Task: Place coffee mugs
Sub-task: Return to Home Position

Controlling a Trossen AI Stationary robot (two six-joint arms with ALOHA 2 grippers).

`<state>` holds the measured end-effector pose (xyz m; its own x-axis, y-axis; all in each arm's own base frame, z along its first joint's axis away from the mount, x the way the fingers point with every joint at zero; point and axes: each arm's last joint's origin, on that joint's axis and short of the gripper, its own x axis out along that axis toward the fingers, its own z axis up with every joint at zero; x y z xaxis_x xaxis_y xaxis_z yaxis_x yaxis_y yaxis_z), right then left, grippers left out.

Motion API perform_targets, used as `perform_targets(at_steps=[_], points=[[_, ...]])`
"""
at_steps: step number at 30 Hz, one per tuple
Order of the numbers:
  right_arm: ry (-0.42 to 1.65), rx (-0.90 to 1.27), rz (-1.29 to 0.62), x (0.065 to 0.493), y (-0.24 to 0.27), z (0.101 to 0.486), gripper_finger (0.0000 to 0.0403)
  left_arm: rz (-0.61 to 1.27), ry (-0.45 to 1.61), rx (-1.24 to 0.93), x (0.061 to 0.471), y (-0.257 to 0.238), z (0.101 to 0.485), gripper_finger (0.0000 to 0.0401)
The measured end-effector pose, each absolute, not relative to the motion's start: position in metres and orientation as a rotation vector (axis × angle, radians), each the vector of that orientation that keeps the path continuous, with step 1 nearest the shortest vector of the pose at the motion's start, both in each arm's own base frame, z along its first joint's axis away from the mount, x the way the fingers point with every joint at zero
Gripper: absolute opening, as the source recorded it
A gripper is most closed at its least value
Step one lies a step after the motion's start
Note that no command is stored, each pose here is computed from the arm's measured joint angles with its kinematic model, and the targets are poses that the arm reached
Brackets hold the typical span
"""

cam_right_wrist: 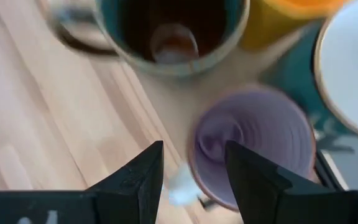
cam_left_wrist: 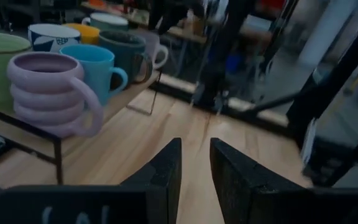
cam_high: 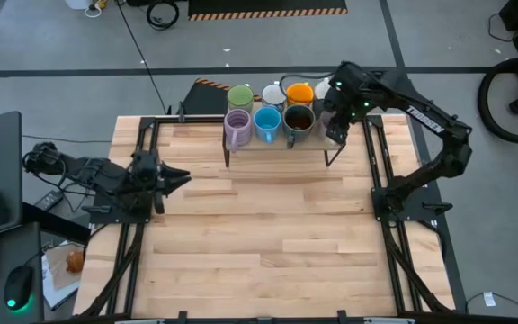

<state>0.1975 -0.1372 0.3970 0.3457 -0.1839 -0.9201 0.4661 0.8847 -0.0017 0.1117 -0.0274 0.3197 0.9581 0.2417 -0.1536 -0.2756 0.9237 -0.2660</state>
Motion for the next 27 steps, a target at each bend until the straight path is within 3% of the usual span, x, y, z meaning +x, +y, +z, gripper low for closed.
perform_targets(at_steps=[13,27], points=[[0.703,0.243,-0.431,0.179,-0.081,0.447,0.0175,0.308,-0.072,-0.454,0.093,-0.013,0.27,0.0088],[0.39,0.308,-0.394,0.18,-0.04,0.385,0.0175,0.374,-0.246,-0.571,0.076,0.001,0.232,0.0088]])
